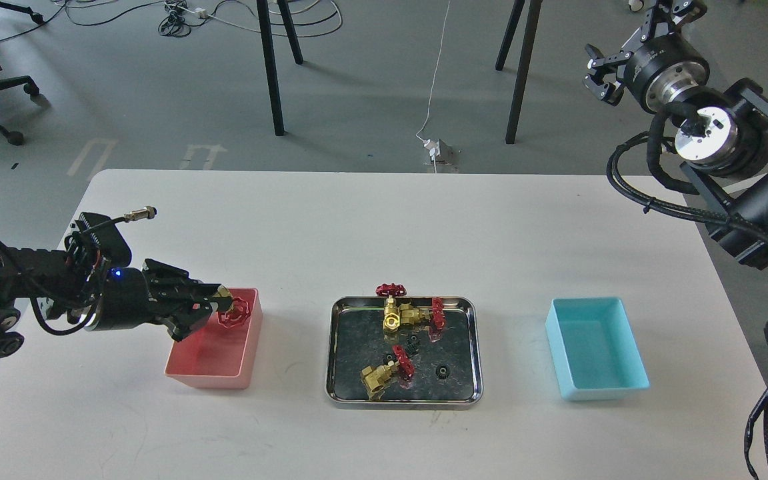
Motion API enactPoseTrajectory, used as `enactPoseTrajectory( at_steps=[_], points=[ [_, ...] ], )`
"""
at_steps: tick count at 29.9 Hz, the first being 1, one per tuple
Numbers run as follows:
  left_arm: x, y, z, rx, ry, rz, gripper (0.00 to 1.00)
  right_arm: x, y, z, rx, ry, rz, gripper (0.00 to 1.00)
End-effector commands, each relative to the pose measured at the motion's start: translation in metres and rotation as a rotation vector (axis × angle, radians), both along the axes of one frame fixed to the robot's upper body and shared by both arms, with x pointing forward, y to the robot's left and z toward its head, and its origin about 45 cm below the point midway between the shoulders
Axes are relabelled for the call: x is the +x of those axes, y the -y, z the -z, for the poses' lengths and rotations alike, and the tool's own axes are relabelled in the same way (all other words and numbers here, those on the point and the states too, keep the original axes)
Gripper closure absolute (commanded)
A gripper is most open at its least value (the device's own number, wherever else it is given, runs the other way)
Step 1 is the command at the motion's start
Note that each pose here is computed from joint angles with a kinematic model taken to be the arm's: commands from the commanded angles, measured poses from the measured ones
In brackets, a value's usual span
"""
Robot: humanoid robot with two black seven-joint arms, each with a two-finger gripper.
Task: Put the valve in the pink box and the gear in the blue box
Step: 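Lower the valve into the pink box and open the left gripper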
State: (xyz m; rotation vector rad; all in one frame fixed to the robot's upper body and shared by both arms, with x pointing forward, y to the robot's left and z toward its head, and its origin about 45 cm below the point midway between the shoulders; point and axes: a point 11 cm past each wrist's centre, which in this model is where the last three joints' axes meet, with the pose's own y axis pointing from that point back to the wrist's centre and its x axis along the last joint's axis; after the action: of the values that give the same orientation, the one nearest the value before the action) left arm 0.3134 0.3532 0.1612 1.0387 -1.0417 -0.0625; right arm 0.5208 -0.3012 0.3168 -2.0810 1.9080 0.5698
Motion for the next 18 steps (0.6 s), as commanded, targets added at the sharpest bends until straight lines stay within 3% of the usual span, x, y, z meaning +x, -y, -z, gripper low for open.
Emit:
enactPoseTrajectory(
  at_steps=[1, 9, 15, 18],
  points=[
    [-0.0047, 0.0001, 0.0052, -0.001, -0.016, 0.000, 0.33, -0.0005, 0.0048, -0.0005, -0.003, 0.000, 0.008, 0.01],
    [-0.0074, -0.0032, 0.0076, 0.012, -0.024, 0.002, 0.49, -0.0015, 0.0073, 0.0023, -0.005, -0.005, 0.012, 0.01],
    [-0.0099, -0.0077, 0.0095, 0.053, -0.020, 0.054, 0.90, -0.0018, 0.0065, 0.0036, -0.005, -0.008, 0.010, 0.01],
    [-0.0108, -0.0090, 0.0098, 0.056, -0.021, 0.054, 0.96, -0.0021, 0.0066, 0.0047, -0.006, -0.010, 0.010, 0.01]
  ],
)
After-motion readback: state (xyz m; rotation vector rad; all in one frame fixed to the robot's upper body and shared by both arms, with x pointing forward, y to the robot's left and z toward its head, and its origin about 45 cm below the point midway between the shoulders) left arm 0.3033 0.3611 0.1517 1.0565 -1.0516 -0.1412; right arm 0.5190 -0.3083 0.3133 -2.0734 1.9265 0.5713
